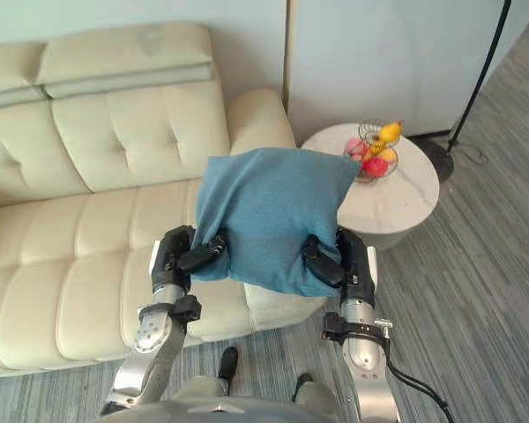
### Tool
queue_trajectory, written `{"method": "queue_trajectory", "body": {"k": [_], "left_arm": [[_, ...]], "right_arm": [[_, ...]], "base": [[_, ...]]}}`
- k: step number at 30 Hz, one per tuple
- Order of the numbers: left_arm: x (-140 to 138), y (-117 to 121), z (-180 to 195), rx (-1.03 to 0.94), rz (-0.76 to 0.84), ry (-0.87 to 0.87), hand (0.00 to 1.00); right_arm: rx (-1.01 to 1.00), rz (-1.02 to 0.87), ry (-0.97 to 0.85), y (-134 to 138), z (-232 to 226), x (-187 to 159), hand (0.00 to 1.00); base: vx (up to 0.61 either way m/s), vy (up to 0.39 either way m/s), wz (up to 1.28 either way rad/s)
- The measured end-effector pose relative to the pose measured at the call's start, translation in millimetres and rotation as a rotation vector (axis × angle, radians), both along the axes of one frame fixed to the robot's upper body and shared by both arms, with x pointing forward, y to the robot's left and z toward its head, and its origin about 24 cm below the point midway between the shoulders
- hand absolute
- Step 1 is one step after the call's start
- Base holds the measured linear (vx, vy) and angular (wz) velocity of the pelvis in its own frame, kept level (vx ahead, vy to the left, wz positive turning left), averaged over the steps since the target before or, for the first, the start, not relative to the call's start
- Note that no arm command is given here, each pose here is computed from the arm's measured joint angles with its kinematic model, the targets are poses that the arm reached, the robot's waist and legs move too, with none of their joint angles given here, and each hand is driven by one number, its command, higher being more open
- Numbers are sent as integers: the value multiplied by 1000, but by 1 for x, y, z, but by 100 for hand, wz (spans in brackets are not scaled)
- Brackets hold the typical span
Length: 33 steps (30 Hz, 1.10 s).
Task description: Pick up cushions and gather them together orderly.
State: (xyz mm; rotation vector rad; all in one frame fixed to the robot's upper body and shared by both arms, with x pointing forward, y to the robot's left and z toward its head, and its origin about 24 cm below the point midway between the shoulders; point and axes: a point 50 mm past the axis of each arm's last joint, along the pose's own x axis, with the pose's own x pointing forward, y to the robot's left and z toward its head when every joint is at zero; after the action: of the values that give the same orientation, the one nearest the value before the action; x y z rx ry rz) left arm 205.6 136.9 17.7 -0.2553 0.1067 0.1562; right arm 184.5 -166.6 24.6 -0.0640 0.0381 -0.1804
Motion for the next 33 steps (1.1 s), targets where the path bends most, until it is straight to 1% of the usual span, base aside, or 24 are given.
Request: {"method": "queue_trajectory", "body": {"k": [9,11,14,16,17,18,23,28,33], "left_arm": [[-1,-9,5,-57,-5,-22,0],[-1,-10,5,-57,-11,-24,0],[-1,-10,-3,-39,-28,0,0],[-3,-12,-10,-15,-59,25,0],[-4,-19,-15,-13,-93,45,0],[-5,-20,-17,-12,-98,55,0],[-10,-14,-38,28,-100,152,0],[-10,-10,-39,38,-102,154,0],[-10,-5,-39,58,-103,156,0]], "right_arm": [[-83,-32,-63,-6,15,0,0],[-118,-39,-74,-8,16,7,0],[-169,-36,-60,-13,11,21,0],[-168,-58,-35,-18,4,29,0],[-173,-88,-8,-25,-2,29,0],[-173,-93,7,-26,-5,29,0],[-156,-103,88,-21,-22,24,0],[-140,-111,139,-22,-32,21,0],[-124,-94,143,-18,-32,24,0]], "base": [[-76,-51,89],[40,75,74],[11,106,65],[8,153,75],[40,103,66],[36,184,64],[4,206,26],[-22,217,38],[19,4,29]]}}
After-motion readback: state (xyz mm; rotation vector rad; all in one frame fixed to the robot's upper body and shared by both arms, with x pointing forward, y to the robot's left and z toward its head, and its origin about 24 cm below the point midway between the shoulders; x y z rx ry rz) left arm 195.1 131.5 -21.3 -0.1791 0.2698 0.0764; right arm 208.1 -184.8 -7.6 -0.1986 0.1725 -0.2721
